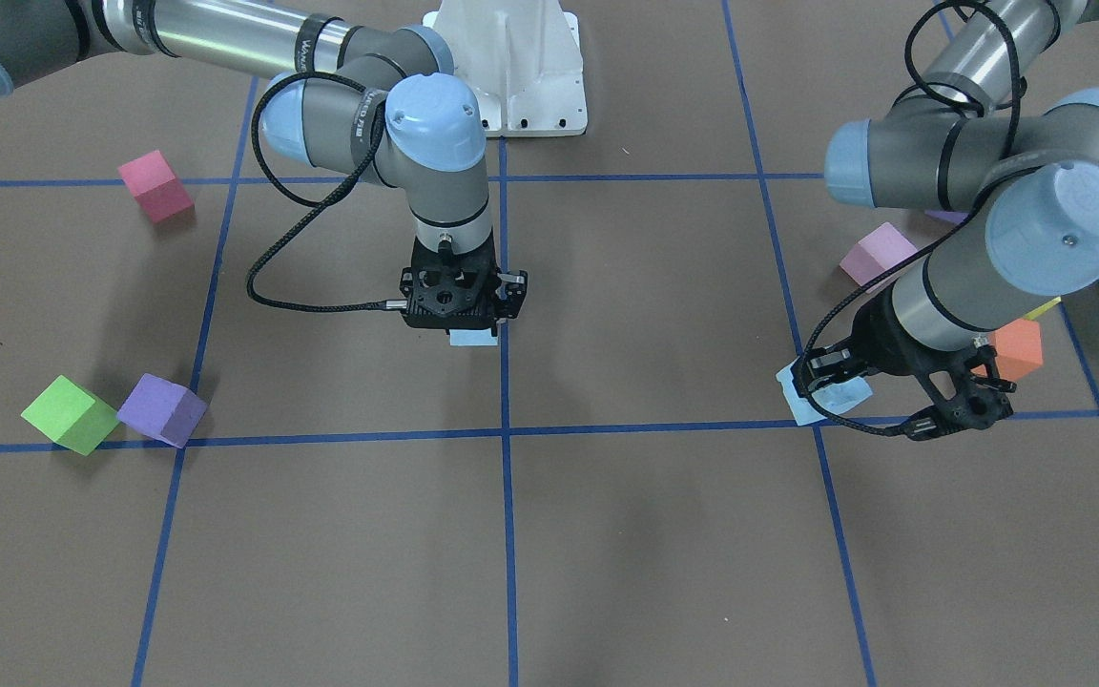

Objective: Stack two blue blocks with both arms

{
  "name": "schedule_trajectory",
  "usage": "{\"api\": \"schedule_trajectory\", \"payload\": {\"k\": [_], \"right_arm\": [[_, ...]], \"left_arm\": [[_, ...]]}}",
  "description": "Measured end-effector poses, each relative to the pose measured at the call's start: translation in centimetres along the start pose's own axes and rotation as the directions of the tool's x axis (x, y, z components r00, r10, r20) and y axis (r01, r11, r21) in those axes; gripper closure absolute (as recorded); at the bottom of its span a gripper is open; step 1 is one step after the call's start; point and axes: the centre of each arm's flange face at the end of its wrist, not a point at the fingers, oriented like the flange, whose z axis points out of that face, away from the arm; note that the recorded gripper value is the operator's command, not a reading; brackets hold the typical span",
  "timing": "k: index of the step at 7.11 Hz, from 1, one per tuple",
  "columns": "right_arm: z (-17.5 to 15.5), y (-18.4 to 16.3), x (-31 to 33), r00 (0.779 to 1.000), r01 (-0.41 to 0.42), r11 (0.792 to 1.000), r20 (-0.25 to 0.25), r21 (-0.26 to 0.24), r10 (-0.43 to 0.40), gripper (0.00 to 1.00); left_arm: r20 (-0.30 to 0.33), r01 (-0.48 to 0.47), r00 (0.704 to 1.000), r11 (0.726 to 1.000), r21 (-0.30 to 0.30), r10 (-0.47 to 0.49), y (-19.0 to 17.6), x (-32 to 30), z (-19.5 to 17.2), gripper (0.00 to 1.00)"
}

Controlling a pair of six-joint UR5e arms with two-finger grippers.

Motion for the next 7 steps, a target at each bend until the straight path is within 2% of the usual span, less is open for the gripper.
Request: {"api": "schedule_trajectory", "payload": {"k": [3, 7], "right_arm": [[2.0, 1.3, -1.4, 0.999, 0.034, 0.999, 0.026, 0.008, -0.035, 0.47], [2.2, 2.5, -2.7, 0.998, 0.039, 0.999, 0.041, 0.001, -0.039, 0.44]], "left_arm": [[-0.010, 0.010, 1.000, 1.000, -0.006, -0.010, 0.6, 1.5, 0.0, 0.44], [-0.013, 0.007, 1.000, 1.000, -0.005, -0.007, 0.9, 1.7, -0.1, 0.44]]}}
